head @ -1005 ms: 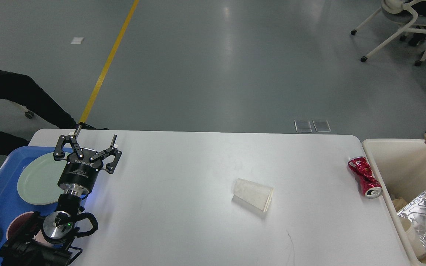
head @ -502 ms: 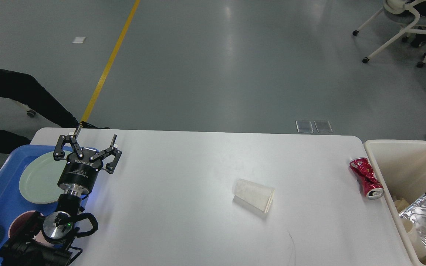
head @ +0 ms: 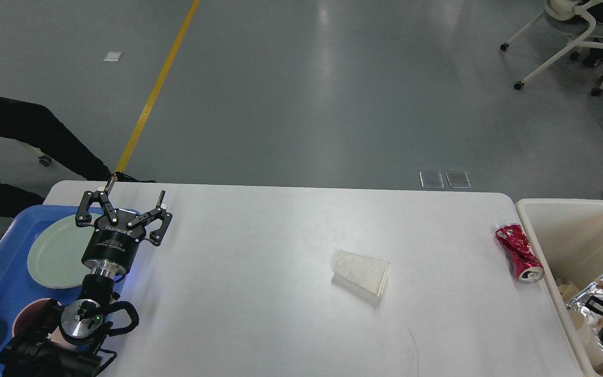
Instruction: Tidy desktop
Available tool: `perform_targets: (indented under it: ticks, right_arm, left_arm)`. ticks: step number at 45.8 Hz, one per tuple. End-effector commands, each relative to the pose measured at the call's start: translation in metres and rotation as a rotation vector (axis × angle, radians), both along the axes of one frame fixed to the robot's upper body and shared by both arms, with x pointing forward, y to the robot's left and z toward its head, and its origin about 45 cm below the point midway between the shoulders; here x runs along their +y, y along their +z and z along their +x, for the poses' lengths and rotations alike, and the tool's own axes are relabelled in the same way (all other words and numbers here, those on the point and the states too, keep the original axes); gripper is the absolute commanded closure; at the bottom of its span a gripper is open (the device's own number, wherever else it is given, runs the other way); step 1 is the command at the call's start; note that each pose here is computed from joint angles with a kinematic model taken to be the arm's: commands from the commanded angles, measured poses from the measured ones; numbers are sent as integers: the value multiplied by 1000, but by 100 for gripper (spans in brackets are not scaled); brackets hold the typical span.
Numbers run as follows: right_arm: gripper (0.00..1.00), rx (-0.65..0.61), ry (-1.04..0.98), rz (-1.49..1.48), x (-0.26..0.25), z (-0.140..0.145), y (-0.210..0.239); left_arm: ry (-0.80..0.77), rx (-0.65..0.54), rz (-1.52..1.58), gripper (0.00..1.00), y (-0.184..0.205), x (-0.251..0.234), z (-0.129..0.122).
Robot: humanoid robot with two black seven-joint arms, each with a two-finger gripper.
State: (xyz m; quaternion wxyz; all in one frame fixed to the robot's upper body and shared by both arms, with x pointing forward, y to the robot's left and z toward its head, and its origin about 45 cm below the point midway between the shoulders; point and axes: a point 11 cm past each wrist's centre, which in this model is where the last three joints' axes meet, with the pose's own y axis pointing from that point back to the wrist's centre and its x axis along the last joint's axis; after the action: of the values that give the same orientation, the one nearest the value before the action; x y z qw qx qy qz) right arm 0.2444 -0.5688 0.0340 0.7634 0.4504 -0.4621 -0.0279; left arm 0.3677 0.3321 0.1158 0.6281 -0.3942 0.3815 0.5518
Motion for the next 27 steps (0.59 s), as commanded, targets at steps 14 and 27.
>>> perform_targets:
  ticks: [14,27]
  right_arm:
    - [0,-1,1,-3,2,-3,-4]
    - [0,11,-11,-14,-13,0,11]
  left_arm:
    - [1,1,0,3,0,0,0]
    - [-1,-1,0,3,0,0,0]
